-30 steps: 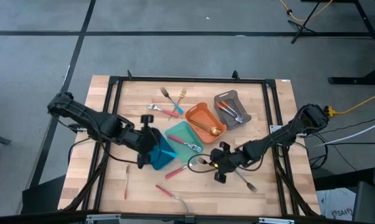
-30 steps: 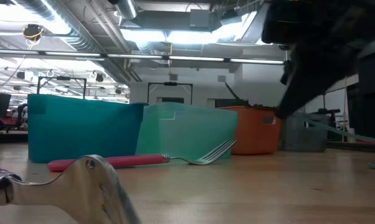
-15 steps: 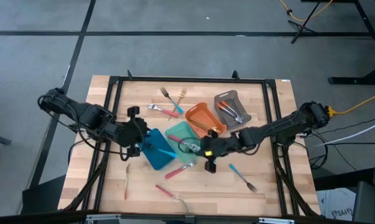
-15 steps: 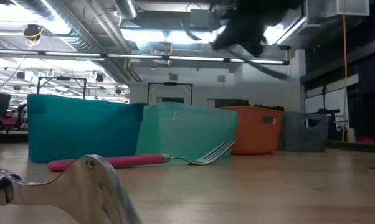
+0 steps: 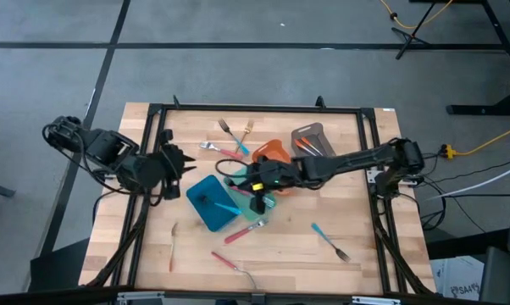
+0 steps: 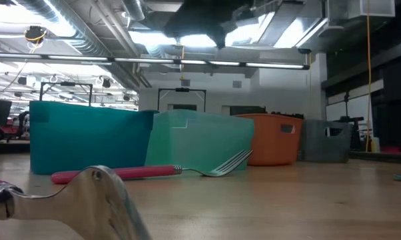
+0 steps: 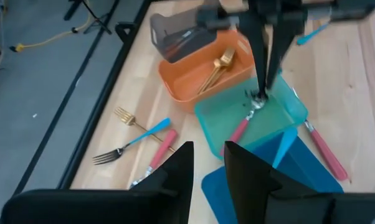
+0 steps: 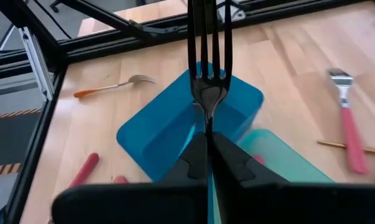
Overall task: Sort silverware by color (type)
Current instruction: Put the left blue fork into the blue bin
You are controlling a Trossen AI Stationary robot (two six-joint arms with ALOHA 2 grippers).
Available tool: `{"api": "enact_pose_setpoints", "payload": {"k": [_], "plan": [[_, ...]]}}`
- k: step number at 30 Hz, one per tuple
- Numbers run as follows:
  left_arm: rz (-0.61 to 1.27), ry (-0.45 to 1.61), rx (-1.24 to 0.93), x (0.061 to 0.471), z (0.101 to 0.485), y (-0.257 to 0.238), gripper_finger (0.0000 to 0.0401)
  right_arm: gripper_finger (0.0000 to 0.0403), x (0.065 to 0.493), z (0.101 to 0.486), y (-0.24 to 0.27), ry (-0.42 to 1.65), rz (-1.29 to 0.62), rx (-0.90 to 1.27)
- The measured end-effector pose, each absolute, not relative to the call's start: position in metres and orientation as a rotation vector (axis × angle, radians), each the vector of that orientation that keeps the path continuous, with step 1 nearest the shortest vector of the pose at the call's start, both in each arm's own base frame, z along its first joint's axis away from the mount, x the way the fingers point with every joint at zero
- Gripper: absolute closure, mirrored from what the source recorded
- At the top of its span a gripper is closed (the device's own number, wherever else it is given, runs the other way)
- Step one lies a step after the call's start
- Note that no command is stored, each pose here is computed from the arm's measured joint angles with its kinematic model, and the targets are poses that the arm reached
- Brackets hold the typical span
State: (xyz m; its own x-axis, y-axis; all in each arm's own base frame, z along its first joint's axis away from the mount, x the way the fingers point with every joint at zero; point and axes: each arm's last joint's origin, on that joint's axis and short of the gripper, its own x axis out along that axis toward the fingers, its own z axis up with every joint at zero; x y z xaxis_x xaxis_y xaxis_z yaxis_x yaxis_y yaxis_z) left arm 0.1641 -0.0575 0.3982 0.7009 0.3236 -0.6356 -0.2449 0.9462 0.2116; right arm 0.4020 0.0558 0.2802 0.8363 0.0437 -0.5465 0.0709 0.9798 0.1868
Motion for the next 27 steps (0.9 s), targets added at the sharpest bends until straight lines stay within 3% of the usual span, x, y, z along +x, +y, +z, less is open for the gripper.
{"api": "enact_pose_setpoints", "payload": {"k": [15,27], "plan": [[0.358,0.682,0.09,0.151,0.405,-0.05,0.0319,0.0403,0.484,0.247,0.067,0.546,0.196,0.27],[0.359,0.682,0.086,0.151,0.405,-0.05,0.0319,0.0403,0.501,0.208,0.063,0.614,0.164,0.277]]}}
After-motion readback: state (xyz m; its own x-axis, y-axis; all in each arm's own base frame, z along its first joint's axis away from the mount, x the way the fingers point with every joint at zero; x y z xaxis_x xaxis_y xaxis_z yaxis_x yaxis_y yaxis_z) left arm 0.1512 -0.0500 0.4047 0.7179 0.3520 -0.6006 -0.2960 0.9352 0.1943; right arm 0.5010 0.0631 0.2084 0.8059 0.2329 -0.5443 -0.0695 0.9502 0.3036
